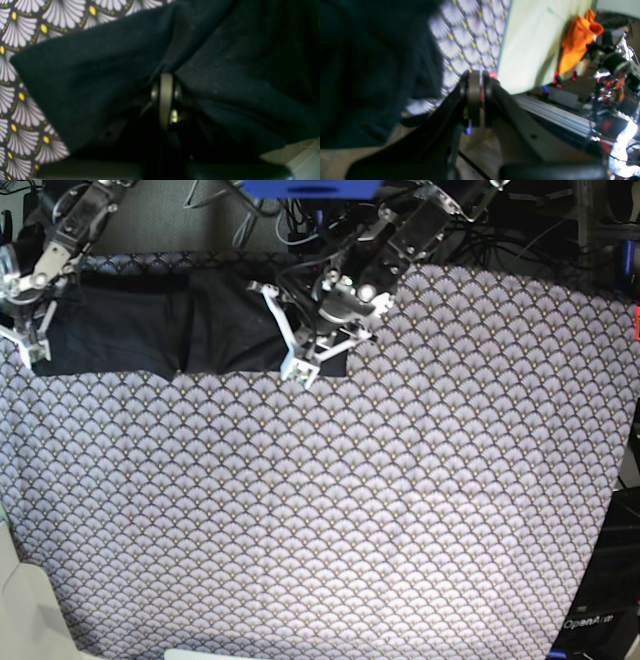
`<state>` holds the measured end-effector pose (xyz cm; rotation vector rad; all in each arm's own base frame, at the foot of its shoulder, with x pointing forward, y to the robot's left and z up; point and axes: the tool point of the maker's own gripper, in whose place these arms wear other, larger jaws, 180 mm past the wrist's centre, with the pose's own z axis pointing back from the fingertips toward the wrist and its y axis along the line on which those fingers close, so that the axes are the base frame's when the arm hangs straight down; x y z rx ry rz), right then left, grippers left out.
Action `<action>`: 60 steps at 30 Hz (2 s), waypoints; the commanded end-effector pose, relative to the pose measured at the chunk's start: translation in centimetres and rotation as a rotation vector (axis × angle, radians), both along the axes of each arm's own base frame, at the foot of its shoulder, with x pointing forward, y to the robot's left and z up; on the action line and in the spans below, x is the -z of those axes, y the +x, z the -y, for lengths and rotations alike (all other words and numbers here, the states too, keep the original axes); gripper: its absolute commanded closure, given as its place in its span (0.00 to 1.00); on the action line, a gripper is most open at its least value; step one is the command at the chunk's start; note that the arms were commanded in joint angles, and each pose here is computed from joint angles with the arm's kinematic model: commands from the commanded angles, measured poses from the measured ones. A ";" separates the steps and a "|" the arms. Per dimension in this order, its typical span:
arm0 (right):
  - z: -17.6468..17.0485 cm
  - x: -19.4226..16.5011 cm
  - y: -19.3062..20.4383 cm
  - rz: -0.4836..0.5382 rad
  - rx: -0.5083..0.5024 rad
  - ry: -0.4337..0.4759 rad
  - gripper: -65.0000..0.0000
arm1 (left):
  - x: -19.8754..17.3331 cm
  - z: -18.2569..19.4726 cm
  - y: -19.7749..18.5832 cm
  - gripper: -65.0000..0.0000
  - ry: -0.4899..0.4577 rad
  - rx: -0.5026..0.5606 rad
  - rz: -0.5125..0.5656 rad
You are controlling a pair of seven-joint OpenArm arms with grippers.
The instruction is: Fold the T-shirt properly
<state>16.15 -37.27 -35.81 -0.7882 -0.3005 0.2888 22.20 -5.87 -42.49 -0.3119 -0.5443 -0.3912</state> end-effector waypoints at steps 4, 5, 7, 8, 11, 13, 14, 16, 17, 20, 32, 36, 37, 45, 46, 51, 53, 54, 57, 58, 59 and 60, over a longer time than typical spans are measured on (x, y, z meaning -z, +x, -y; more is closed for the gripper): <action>1.1 -1.6 0.8 0.053 0.056 -0.024 1.00 | -0.7 0.3 0.4 1.00 -0.016 0.000 0.020; 1.1 -1.8 1.1 0.069 0.071 -0.019 1.00 | -0.7 0.3 0.4 1.00 -0.016 0.000 0.020; 1.3 -2.1 1.5 0.092 0.083 -0.018 1.00 | -0.7 0.3 0.4 1.00 -0.016 -0.002 0.020; 1.4 -2.3 1.8 0.100 0.087 -0.018 1.00 | -0.7 0.3 0.4 1.00 -0.016 -0.002 0.020; 1.3 -2.8 2.7 0.126 0.083 -0.016 1.00 | -0.7 0.3 0.4 1.00 -0.016 -0.002 0.020; 1.1 -2.9 3.2 0.139 0.072 -0.011 0.93 | -0.7 0.3 0.4 1.00 -0.016 -0.002 0.019; 0.9 -2.8 3.4 0.151 0.072 0.003 0.88 | -0.7 0.3 0.4 1.00 -0.016 -0.002 0.019; 0.6 -2.7 3.7 0.191 0.064 0.045 0.78 | -0.7 0.3 0.4 1.00 -0.016 -0.002 0.019; 0.5 -2.8 4.0 0.214 0.060 0.061 0.73 | -0.7 0.3 0.4 1.00 -0.016 -0.002 0.019; 0.9 -3.2 4.2 0.277 0.064 0.101 0.61 | -0.7 0.2 0.4 1.00 -0.014 -0.001 0.019; 2.1 -3.2 3.1 0.438 0.158 0.239 0.56 | -0.7 0.2 0.4 1.00 -0.014 -0.003 0.019; 2.7 -0.1 2.6 0.315 0.191 0.300 0.56 | -0.7 0.2 0.4 1.00 -0.013 -0.003 0.020; 2.8 0.4 2.7 0.302 0.185 0.328 0.56 | -0.7 0.2 0.4 1.00 -0.011 -0.003 0.019; 4.1 0.7 1.7 0.232 0.181 0.484 0.56 | -0.4 0.0 0.4 1.00 -0.002 -0.003 0.015; 4.2 0.3 1.8 0.232 0.178 0.499 0.56 | -0.4 0.0 0.5 1.00 -0.002 -0.003 0.018; 3.6 -0.9 1.8 0.223 0.158 0.638 0.51 | -0.5 0.0 0.6 1.00 -0.002 -0.004 0.020; 3.0 -1.2 2.2 0.231 0.142 0.703 0.46 | -0.5 0.0 0.7 1.00 -0.001 -0.004 0.021; 2.8 -1.2 2.4 0.238 0.138 0.733 0.43 | -0.5 0.0 0.6 1.00 -0.002 -0.004 0.020; 2.8 -0.2 2.5 0.240 0.160 0.793 0.37 | -0.5 0.0 0.6 1.00 -0.002 -0.004 0.020; 2.8 0.4 2.3 0.236 0.177 0.812 0.37 | -0.5 0.0 0.7 1.00 -0.003 -0.004 0.021; 2.8 0.7 2.6 0.241 0.186 0.826 0.37 | -0.5 0.0 0.6 1.00 -0.004 -0.006 0.018; 2.8 1.0 2.6 0.240 0.193 0.838 0.37 | -0.5 0.1 0.6 1.00 -0.005 -0.006 0.017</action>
